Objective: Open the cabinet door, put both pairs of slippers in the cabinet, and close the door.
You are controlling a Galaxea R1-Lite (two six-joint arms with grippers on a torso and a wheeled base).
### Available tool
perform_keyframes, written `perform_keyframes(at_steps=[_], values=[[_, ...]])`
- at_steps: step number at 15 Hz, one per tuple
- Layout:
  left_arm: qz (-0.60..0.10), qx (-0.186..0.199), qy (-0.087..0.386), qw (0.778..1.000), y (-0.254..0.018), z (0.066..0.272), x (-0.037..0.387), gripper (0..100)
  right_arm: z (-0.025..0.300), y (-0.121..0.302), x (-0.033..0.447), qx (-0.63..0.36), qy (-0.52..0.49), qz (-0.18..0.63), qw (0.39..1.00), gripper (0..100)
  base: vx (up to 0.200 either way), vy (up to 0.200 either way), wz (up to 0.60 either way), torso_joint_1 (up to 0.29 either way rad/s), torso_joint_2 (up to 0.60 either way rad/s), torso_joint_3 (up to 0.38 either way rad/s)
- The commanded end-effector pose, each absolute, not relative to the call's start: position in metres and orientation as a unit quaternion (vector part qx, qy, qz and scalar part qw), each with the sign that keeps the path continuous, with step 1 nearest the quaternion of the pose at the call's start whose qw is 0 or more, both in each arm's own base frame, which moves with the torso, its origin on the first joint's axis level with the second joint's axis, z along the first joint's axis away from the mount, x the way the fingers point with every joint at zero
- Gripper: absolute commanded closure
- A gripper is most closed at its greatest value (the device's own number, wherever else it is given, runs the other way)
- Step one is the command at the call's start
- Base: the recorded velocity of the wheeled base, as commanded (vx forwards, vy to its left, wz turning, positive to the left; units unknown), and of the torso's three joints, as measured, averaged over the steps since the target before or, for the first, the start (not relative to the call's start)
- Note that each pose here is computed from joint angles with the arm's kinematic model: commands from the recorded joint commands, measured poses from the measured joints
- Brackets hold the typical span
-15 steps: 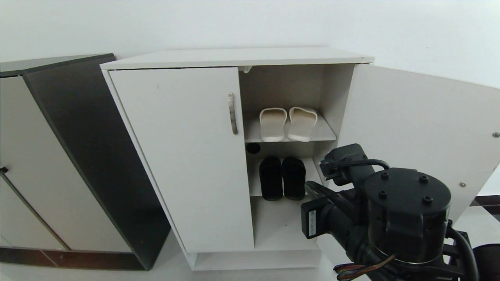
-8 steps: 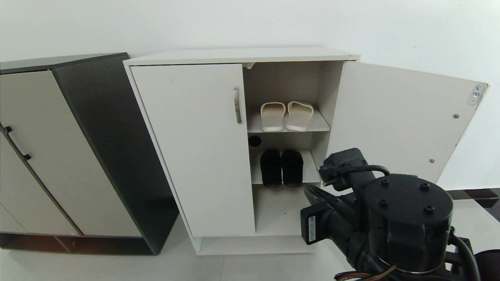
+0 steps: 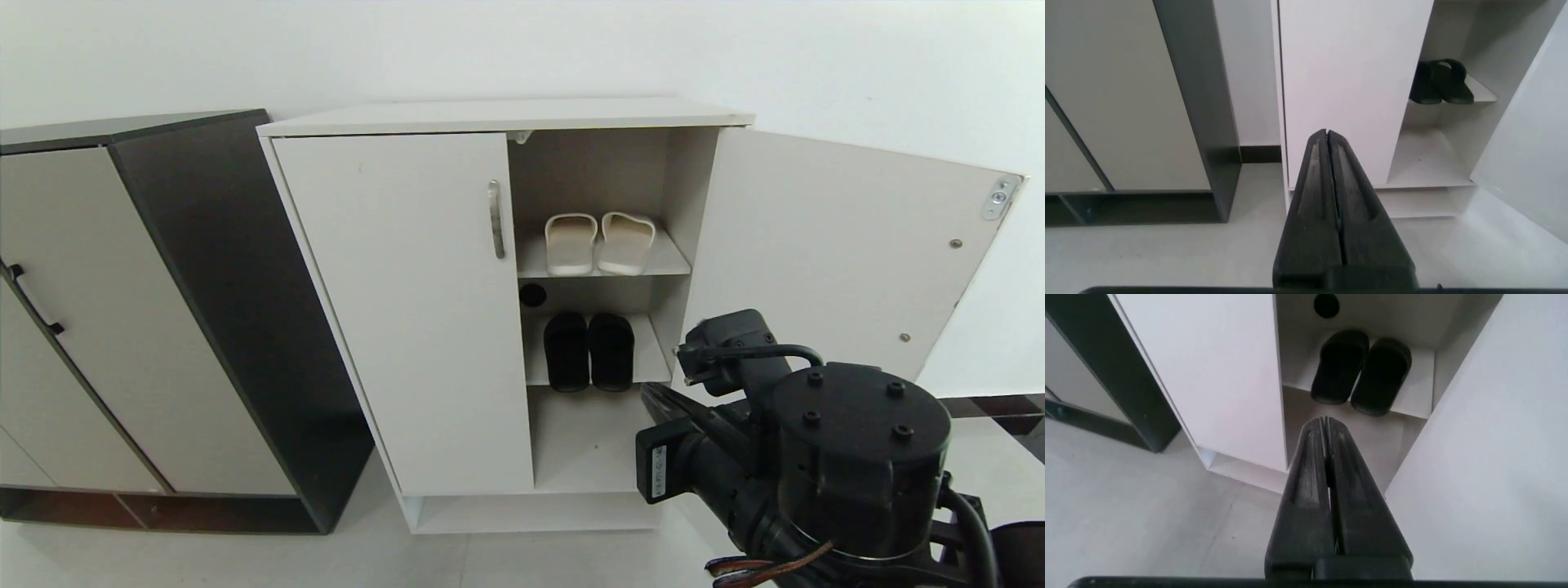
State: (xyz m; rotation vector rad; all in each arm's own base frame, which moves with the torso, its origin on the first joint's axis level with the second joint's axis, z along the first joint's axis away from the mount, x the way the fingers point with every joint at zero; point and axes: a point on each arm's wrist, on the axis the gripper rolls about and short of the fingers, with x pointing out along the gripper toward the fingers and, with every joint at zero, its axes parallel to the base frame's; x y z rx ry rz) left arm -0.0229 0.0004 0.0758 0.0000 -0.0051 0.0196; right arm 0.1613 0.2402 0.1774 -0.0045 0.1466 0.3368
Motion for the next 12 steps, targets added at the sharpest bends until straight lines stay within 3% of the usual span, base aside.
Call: perform_keyframes(at_steps=[1,7,12], values=[[0.01,0.0,-0.002,1.0,0.0004,0.076,-0.0228,100,0.1759,0.2408,0.1619,-0.004,0.075,0.167,0.983,100,0.0,0.0,0.0,0.0,0.0,0.0],[0.01,0.0,-0.002,1.0,0.0004,0.076,-0.0228,100,0.1763,0.2407,0.1623,-0.005,0.074,0.166,0.983,100,0.0,0.0,0.0,0.0,0.0,0.0],[0.01,0.0,-0.002,1.0,0.0004,0.076,-0.0228,100,0.1758,0.2407,0.1628,-0.005,0.074,0.165,0.983,100,0.0,0.0,0.0,0.041,-0.25,-0.291]])
